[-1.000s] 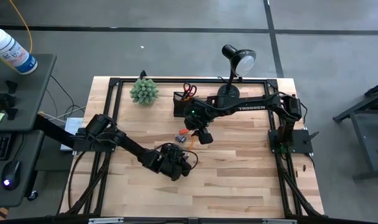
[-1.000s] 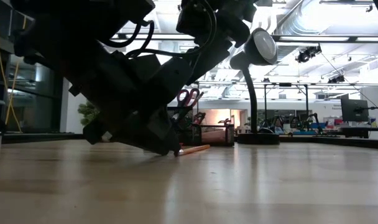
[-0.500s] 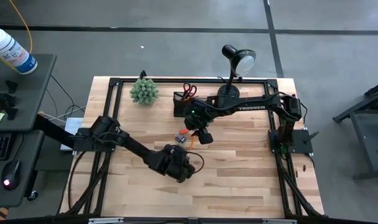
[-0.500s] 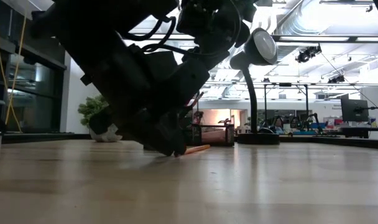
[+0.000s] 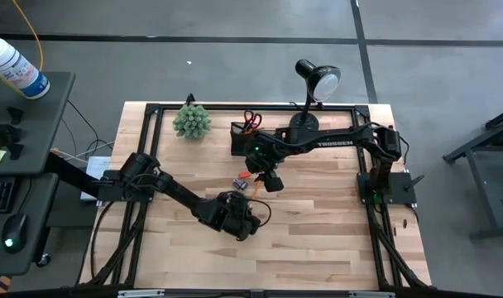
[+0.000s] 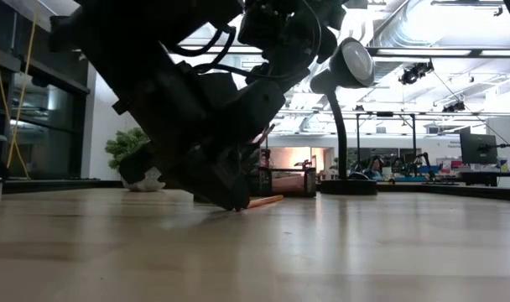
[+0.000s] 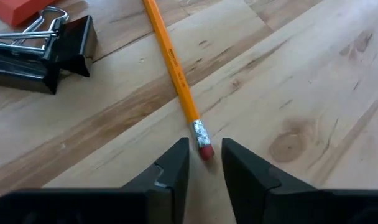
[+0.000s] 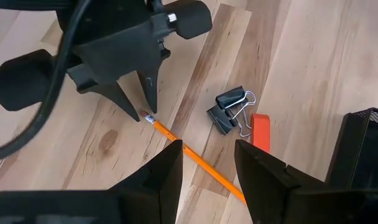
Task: Pick and place office supplies into organizer
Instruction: Put the yellow pencil into the desk organizer
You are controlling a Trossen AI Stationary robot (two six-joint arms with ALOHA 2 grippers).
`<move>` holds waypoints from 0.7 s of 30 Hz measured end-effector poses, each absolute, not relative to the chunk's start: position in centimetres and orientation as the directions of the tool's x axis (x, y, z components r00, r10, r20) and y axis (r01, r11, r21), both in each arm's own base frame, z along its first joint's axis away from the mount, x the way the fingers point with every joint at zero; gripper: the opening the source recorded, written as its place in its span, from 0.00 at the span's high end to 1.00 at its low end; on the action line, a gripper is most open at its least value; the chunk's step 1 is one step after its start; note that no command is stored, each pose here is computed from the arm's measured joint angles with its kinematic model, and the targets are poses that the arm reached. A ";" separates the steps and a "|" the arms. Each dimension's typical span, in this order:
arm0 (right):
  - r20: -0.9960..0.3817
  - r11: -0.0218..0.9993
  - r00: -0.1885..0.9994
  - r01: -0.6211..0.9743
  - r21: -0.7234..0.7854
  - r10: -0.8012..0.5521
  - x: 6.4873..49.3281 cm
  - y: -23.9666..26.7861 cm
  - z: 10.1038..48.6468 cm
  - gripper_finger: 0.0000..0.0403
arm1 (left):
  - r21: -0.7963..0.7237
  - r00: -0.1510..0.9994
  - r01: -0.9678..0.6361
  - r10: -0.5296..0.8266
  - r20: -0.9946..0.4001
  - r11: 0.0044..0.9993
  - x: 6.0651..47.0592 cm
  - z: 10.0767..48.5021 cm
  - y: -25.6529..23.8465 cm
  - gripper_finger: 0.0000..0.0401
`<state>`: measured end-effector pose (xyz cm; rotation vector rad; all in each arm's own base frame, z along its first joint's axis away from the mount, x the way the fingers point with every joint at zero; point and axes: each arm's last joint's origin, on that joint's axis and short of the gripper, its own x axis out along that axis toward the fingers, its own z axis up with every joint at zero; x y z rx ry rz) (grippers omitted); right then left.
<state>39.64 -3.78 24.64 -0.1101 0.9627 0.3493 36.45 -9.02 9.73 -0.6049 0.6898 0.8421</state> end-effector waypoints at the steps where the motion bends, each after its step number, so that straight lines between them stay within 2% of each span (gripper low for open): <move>1: -0.819 0.939 0.520 -0.339 0.062 0.242 39.6 -3.8 24.6 0.65 | -0.208 0.479 -0.826 0.457 -0.750 0.524 36.5 9.7 -8.9 0.82; 6: -0.819 0.939 0.519 -0.340 0.063 0.243 39.6 -3.8 24.6 0.65 | -0.214 0.473 -0.829 0.444 -0.761 0.516 36.6 9.7 -8.4 0.97; 21: -0.837 0.939 0.493 -0.338 0.068 0.238 38.9 -4.3 25.0 0.65 | -0.175 0.467 -0.815 0.446 -0.764 0.553 35.5 9.8 -10.7 1.00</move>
